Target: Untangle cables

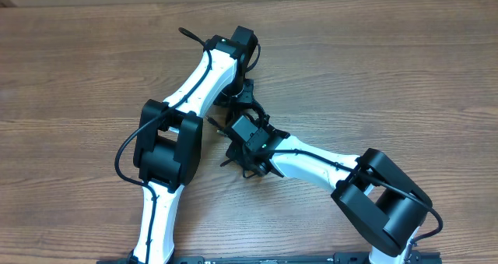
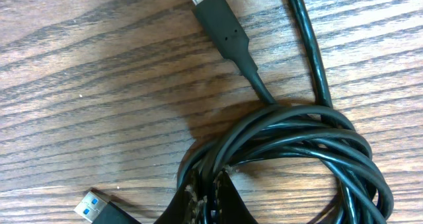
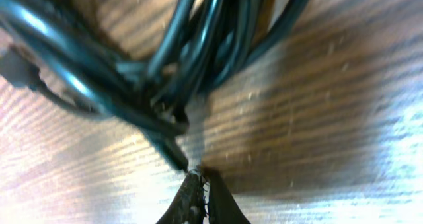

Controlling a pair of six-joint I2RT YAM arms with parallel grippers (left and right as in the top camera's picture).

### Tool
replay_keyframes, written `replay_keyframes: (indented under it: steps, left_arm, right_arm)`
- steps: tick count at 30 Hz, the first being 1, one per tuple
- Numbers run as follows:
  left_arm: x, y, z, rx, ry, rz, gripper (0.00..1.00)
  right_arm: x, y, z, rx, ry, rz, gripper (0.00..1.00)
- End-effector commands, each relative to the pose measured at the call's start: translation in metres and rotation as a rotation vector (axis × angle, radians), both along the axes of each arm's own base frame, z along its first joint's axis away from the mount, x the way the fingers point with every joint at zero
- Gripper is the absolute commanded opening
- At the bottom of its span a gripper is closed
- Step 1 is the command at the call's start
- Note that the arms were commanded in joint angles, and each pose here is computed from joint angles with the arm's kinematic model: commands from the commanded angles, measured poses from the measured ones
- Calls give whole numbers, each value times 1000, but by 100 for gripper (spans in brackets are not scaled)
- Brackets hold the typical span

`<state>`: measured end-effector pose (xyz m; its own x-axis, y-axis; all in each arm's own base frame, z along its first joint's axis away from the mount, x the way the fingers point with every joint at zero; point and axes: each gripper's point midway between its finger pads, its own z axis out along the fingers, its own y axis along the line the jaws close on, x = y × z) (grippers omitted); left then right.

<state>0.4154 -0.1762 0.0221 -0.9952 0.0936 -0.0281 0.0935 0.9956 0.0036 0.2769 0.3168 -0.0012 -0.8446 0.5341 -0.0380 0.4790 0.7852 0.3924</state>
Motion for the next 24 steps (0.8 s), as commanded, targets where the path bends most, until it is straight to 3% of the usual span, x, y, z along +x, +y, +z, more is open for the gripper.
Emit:
replay_keyframes:
  steps: [1, 14, 24]
  left_arm:
    - [2, 0, 5, -2, -11, -1, 5]
    - [2, -1, 5, -2, -11, -1, 6]
    - [2, -1, 5, -2, -11, -1, 6]
  right_arm:
    - [14, -19, -16, -65, -19, -59, 4]
    - [34, -21, -8, 0, -32, -97, 4]
    - [56, -21, 39, 70, -152, -30, 4]
